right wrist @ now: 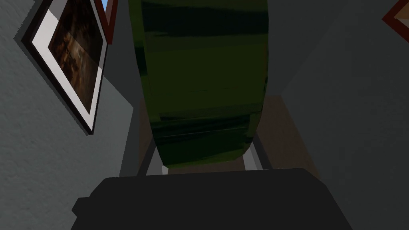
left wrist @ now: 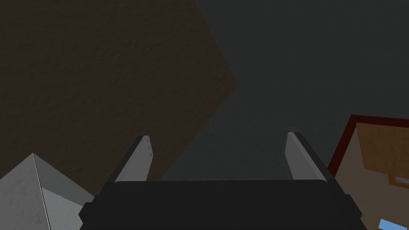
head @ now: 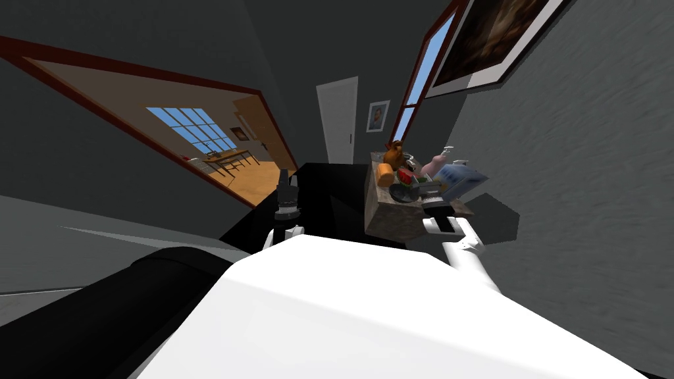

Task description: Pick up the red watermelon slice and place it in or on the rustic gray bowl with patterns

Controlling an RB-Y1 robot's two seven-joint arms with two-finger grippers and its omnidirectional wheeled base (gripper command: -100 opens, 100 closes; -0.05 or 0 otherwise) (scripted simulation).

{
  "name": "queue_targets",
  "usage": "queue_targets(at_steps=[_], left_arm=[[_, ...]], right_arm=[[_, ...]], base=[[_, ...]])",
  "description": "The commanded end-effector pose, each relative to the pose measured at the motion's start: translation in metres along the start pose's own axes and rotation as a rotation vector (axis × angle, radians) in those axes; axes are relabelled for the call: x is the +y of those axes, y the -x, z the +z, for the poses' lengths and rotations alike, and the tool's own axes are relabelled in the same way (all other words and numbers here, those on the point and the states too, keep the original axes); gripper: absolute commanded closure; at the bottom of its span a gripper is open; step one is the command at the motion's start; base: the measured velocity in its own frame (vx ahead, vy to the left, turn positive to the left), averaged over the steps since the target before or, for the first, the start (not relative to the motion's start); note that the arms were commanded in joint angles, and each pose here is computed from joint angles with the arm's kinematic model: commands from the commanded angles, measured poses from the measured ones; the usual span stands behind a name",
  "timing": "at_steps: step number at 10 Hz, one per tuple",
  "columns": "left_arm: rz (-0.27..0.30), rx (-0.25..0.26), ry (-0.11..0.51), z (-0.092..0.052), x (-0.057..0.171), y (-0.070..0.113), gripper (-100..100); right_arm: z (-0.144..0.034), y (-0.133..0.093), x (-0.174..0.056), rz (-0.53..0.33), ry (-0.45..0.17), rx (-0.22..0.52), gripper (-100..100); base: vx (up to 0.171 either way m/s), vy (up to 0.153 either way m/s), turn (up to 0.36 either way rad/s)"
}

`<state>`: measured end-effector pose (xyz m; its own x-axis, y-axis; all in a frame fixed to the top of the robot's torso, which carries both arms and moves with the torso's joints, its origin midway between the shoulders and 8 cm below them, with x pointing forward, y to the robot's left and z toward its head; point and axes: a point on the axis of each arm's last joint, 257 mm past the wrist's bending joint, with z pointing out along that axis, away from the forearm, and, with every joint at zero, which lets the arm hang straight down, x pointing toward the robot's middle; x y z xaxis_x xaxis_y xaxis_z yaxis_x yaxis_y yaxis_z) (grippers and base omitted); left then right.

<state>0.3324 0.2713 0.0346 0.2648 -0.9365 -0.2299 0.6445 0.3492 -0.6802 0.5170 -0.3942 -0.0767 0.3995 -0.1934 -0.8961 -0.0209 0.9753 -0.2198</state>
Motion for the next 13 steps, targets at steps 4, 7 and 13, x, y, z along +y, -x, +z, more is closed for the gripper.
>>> queue_targets(at_steps=[4,7,13], left_arm=[[0.0,0.0,0.0,0.0,0.0,0.0,0],[0.0,0.0,0.0,0.0,0.0,0.0,0],[0.0,0.0,0.0,0.0,0.0,0.0,0]], right_arm=[[-0.003,-0.033,-0.018,0.031,-0.049,0.11,100],[-0.006,-0.049,-0.027,0.041,-0.073,0.162,100],[-0.01,-0.063,-0.037,0.046,-0.097,0.21,-100]], base=[[-0.054,0.042,0.003],[-0.044,0.039,-0.002],[-0.028,0.018,-0.005]])
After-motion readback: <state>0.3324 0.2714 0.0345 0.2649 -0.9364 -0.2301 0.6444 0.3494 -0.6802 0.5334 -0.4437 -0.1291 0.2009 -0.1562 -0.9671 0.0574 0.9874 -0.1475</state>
